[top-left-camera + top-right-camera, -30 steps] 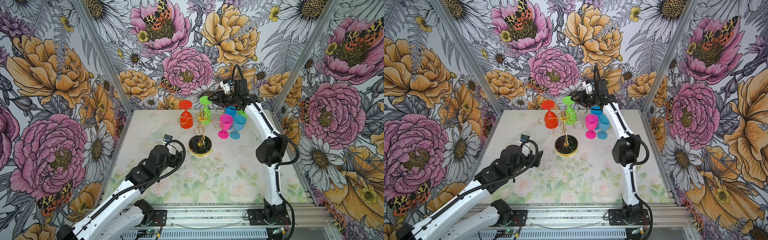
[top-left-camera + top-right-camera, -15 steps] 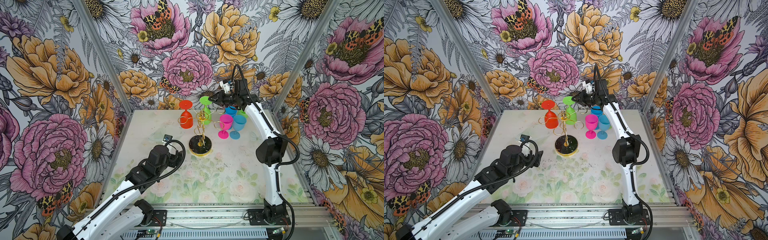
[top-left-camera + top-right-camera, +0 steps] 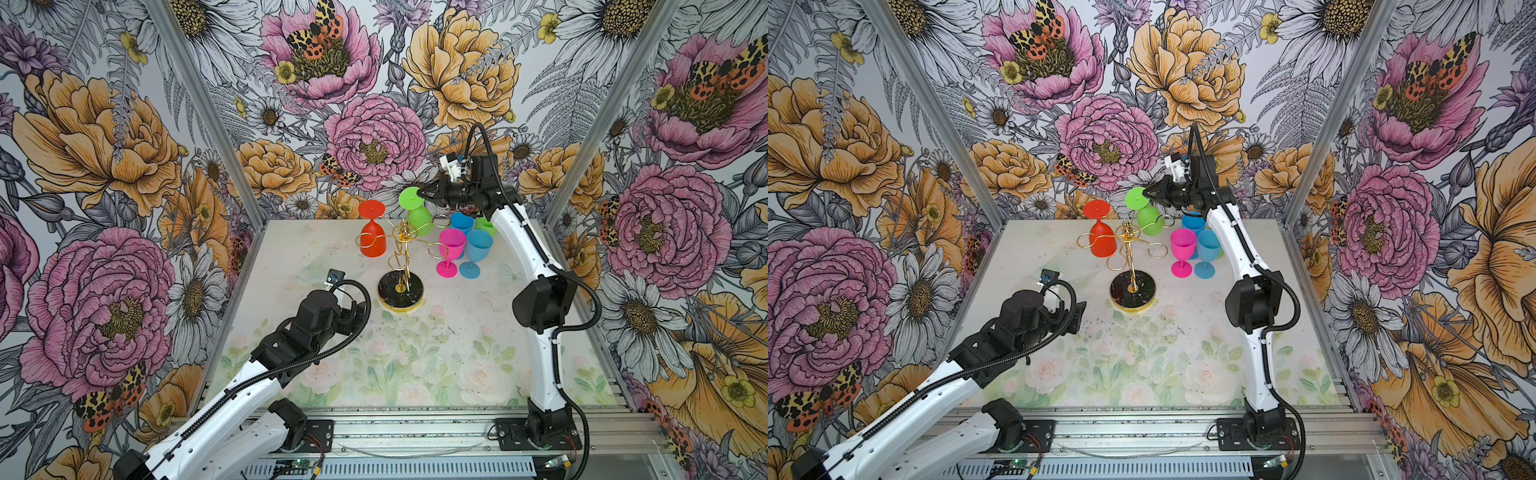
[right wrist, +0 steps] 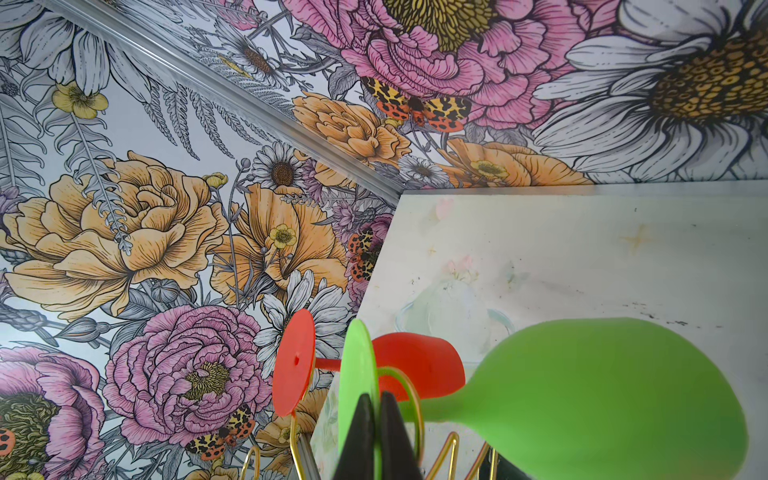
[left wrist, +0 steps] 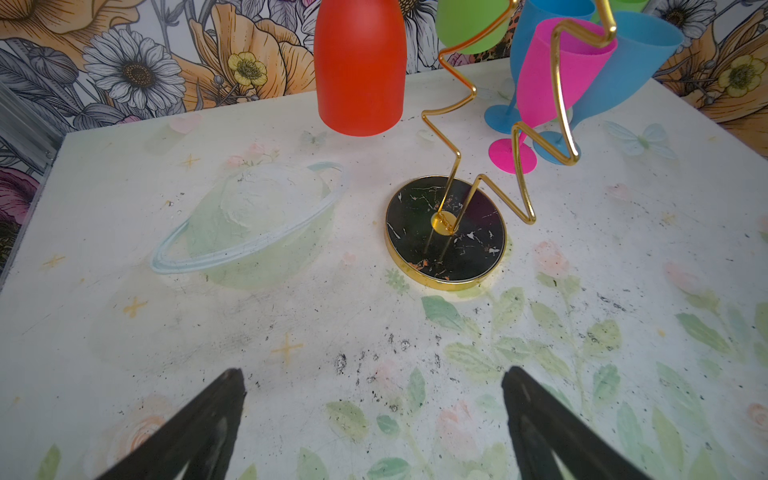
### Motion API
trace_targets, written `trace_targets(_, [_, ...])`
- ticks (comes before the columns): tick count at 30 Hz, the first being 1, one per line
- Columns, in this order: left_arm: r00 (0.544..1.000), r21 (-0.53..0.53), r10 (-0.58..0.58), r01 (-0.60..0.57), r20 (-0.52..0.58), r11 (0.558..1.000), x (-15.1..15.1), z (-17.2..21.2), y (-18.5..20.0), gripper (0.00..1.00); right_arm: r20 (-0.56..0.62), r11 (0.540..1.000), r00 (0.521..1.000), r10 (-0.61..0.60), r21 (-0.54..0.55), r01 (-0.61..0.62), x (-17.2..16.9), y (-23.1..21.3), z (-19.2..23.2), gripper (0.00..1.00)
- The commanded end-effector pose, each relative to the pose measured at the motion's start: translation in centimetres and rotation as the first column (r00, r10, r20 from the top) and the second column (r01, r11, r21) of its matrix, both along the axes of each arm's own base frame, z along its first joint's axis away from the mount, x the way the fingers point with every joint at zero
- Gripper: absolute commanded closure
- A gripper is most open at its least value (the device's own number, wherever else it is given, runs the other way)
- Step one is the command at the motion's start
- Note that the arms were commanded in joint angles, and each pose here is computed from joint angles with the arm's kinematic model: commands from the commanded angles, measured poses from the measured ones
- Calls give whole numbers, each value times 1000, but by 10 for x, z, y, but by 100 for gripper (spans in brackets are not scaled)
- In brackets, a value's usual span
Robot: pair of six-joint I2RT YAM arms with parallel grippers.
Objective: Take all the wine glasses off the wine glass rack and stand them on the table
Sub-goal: 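Close the right gripper on the lime green glass base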
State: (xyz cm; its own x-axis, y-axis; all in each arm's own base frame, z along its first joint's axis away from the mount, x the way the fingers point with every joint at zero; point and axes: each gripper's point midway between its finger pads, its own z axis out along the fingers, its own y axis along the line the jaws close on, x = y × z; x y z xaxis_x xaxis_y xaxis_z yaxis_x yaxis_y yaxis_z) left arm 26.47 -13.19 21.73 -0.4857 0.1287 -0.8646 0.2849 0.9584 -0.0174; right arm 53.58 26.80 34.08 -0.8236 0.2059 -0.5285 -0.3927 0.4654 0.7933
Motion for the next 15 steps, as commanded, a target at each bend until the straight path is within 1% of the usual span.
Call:
trace_targets(1, [999, -23, 4, -3, 33, 1000, 2, 12, 1, 2, 27, 1000, 1000, 15, 4, -15, -11, 2, 17, 96])
trace_targets(5, [999, -24, 2, -1, 35, 1000, 3, 12, 1, 2, 34, 999, 999, 31, 15, -31, -16, 3, 25, 100])
trace_targets(15, [999, -26, 0, 1, 41, 1000, 2, 14, 1, 2, 63, 998, 997, 52, 35, -54, -29, 3, 46, 100])
